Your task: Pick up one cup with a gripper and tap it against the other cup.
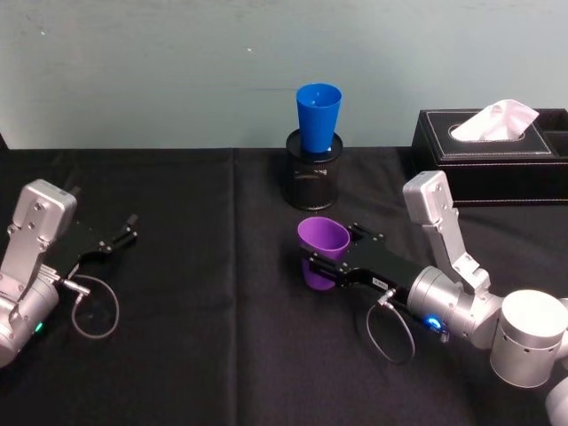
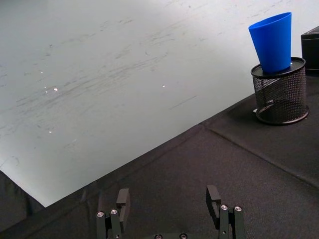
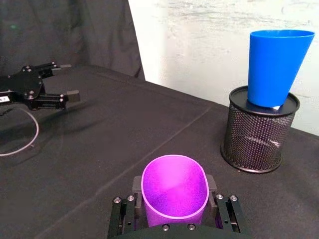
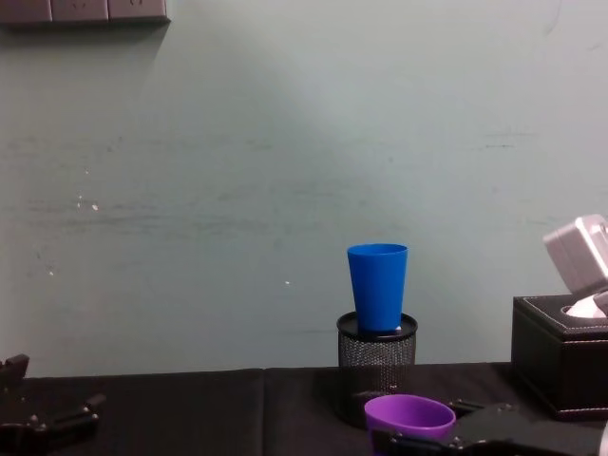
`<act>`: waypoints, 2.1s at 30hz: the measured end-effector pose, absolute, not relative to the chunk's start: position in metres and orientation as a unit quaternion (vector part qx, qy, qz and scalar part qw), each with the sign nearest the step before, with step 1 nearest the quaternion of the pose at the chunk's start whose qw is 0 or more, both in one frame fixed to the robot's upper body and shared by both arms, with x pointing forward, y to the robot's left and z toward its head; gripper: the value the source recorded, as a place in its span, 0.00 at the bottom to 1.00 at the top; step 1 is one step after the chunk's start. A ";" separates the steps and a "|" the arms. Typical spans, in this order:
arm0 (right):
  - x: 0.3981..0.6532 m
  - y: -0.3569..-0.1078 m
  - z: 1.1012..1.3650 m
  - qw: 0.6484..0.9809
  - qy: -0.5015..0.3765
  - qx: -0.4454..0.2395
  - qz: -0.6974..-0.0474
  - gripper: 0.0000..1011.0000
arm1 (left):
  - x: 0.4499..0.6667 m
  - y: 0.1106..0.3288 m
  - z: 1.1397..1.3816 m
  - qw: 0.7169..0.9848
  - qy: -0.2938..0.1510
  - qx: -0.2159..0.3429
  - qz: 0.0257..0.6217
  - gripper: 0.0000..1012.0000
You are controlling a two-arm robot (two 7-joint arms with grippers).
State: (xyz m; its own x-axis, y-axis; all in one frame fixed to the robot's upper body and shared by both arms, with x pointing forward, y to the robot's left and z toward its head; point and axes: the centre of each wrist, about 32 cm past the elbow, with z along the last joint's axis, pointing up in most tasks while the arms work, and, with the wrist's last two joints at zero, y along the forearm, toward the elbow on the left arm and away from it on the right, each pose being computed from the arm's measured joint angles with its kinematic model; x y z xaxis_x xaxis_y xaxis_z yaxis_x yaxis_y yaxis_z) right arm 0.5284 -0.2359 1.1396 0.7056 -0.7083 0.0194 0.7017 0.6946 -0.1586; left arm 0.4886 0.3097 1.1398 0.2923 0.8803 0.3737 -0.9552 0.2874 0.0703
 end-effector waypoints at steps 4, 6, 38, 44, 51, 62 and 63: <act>0.528 -0.236 1.139 0.920 0.022 -0.082 -0.383 0.71 | 0.489 0.310 1.140 0.791 -0.132 0.141 0.580 0.99; 0.528 -0.236 1.139 0.920 0.022 -0.084 -0.383 0.71 | 0.489 0.310 1.140 0.791 -0.132 0.141 0.580 0.99; 0.528 -0.236 1.139 0.919 0.021 -0.086 -0.385 0.99 | 0.489 0.310 1.140 0.791 -0.132 0.141 0.580 0.99; 0.528 -0.236 1.139 0.919 0.020 -0.086 -0.385 0.99 | 0.489 0.310 1.140 0.791 -0.132 0.141 0.580 0.99; 0.527 -0.236 1.140 0.918 0.007 -0.070 -0.391 0.99 | 0.489 0.310 1.140 0.791 -0.132 0.141 0.580 0.99; 0.524 -0.237 1.148 0.902 -0.022 -0.025 -0.430 0.99 | 0.489 0.310 1.140 0.791 -0.132 0.141 0.580 0.99; 0.524 -0.237 1.150 0.899 -0.023 -0.022 -0.438 0.99 | 0.489 0.310 1.140 0.791 -0.132 0.141 0.580 0.99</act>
